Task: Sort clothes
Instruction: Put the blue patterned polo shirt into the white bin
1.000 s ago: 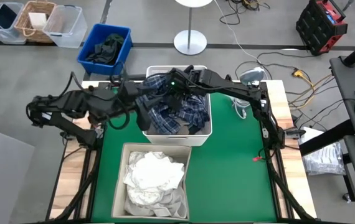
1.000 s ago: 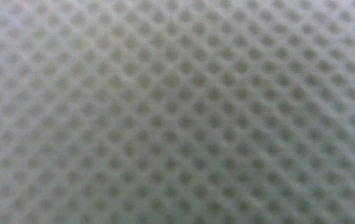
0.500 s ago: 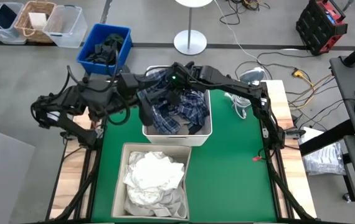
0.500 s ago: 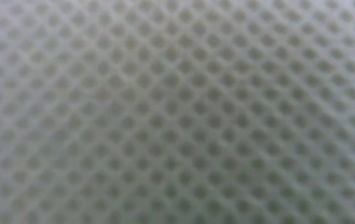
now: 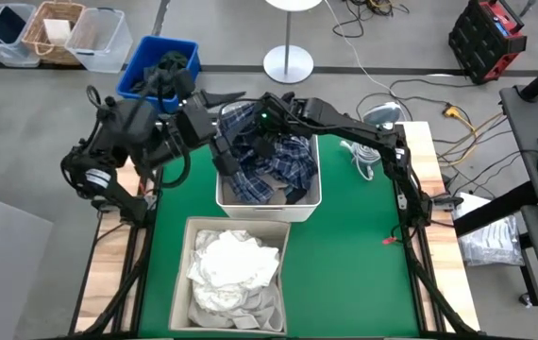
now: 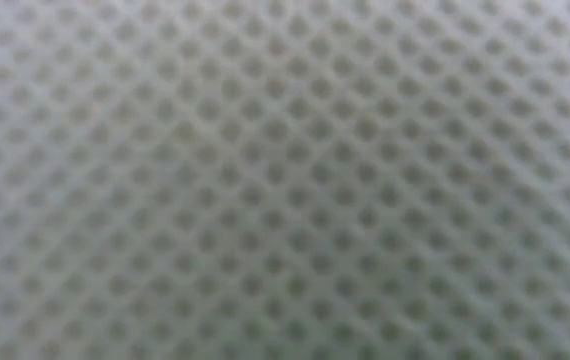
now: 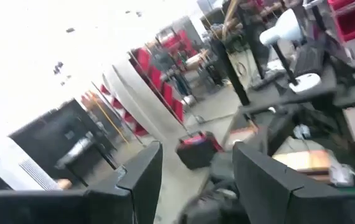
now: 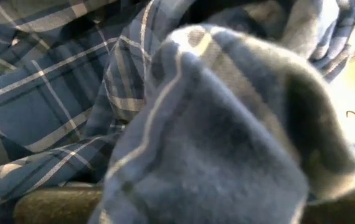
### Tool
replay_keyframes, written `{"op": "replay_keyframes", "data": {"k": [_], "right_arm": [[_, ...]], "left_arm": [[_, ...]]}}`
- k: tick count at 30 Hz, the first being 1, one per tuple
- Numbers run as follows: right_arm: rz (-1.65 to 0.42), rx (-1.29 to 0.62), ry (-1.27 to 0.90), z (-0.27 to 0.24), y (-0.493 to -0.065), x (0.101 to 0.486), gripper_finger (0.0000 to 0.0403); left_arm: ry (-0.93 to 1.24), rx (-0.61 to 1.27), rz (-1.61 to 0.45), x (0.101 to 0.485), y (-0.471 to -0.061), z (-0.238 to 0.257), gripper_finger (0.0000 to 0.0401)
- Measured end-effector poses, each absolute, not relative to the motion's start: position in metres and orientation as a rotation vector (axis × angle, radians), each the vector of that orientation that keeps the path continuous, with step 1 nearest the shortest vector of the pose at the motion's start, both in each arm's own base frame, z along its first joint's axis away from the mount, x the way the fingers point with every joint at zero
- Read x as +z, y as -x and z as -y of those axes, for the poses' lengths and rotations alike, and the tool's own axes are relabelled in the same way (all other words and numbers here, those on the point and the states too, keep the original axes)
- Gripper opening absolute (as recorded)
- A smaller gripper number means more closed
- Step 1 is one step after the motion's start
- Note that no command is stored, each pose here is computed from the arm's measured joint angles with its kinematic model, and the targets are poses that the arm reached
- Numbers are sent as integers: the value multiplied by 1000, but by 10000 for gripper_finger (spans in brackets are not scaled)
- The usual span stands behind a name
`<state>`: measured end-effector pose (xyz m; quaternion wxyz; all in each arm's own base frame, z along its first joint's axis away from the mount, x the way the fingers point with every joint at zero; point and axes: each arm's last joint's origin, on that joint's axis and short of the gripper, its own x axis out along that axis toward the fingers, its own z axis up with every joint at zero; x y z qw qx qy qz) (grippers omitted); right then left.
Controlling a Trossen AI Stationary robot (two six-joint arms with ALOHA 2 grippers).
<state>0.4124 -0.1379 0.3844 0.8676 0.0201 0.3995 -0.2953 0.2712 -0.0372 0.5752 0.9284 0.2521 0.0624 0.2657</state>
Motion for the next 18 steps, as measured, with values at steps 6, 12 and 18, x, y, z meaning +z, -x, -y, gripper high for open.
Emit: {"op": "replay_keyframes", "data": {"k": [6, 12, 18], "right_arm": [[-813, -622, -43, 140, -414, 386, 20], [-814, -608, -73, 138, -412, 387, 20], [-807, -603, -80, 133, -411, 390, 20]], "left_arm": [[-535, 540, -102, 575, -275, 38, 174], [-487, 539, -97, 569, -289, 33, 174], [-450, 564, -139, 563, -288, 41, 174]]}}
